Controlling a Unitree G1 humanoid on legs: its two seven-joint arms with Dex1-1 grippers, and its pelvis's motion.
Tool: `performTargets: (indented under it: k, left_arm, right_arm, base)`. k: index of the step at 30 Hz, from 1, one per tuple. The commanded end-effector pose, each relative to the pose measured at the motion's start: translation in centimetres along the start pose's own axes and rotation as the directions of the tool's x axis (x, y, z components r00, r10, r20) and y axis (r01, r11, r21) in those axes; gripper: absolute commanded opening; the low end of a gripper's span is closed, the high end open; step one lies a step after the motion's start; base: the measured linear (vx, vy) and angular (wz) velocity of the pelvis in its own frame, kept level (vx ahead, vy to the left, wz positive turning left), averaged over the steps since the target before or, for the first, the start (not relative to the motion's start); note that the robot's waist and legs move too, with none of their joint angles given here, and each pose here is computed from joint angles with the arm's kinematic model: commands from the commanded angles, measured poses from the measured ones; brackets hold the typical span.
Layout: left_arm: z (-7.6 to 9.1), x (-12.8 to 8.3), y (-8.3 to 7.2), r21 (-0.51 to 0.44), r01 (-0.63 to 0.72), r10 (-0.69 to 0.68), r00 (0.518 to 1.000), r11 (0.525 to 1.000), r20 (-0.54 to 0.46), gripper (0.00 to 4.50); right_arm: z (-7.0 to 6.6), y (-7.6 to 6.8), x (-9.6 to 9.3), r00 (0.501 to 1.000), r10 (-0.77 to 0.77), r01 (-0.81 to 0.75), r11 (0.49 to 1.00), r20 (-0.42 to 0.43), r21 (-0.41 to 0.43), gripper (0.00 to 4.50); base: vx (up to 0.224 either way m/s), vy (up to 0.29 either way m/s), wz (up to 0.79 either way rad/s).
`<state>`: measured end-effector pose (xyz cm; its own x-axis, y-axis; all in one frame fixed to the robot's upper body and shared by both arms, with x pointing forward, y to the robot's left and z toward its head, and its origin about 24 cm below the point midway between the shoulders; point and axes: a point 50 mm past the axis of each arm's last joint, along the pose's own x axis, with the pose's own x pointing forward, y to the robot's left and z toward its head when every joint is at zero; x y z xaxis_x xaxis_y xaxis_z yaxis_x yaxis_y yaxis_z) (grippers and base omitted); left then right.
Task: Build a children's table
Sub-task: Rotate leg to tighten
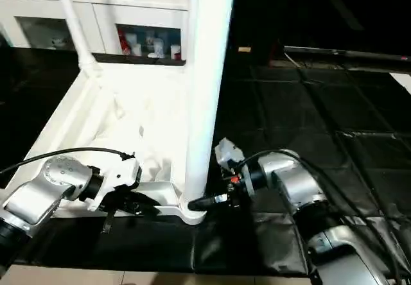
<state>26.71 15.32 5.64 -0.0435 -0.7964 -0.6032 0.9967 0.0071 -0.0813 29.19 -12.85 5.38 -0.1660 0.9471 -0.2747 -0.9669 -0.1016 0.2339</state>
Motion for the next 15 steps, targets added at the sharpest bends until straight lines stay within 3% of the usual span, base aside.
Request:
performTargets:
  k: [1, 8, 9, 11, 13, 15]
  left_arm:
    - [0.5, 0.6, -0.4, 0.034, 0.079, -0.079, 0.997, 0.996, -0.010, 0.00]
    - [0.1, 0.6, 0.3, -0.023, 0.006, -0.006, 1.000, 1.000, 0.006, 0.00]
    - [0.0, 0.7, 1.2, -0.067, -0.075, 0.076, 0.997, 0.995, 0.012, 0.00]
    - [0.4, 0.8, 2.5, -0.143, -0.190, 0.198, 0.979, 0.971, 0.047, 0.00]
    - [0.6, 0.9, 2.9, -0.167, -0.219, 0.231, 0.971, 0.961, 0.058, 0.00]
    - [1.3, 1.2, 4.0, -0.212, -0.292, 0.314, 0.946, 0.933, 0.080, 0.00]
  right_arm:
    - [0.5, -0.3, -0.1, 1.000, 0.007, -0.007, 1.000, -0.010, -0.024, 2.74]
    - [0.2, -0.2, 0.2, 0.999, 0.020, -0.020, 1.000, 0.027, 0.016, 2.26]
    - [0.1, -0.2, 0.3, 0.999, -0.014, 0.013, 0.999, 0.047, 0.033, 2.21]
    - [-0.7, -0.8, 0.9, 0.985, -0.170, 0.170, 0.985, 0.002, 0.032, 2.18]
    - [-1.0, -1.1, 1.2, 0.972, -0.233, 0.234, 0.972, -0.017, 0.038, 2.07]
    - [-1.2, -1.9, 2.3, 0.926, -0.377, 0.375, 0.923, 0.009, 0.086, 2.03]
  base:
    - [0.000, 0.000, 0.00]
    - [0.000, 0.000, 0.00]
    - [0.000, 0.000, 0.00]
    - [0.000, 0.000, 0.00]
    - [0.000, 0.000, 0.00]
    - [0.000, 0.000, 0.00]
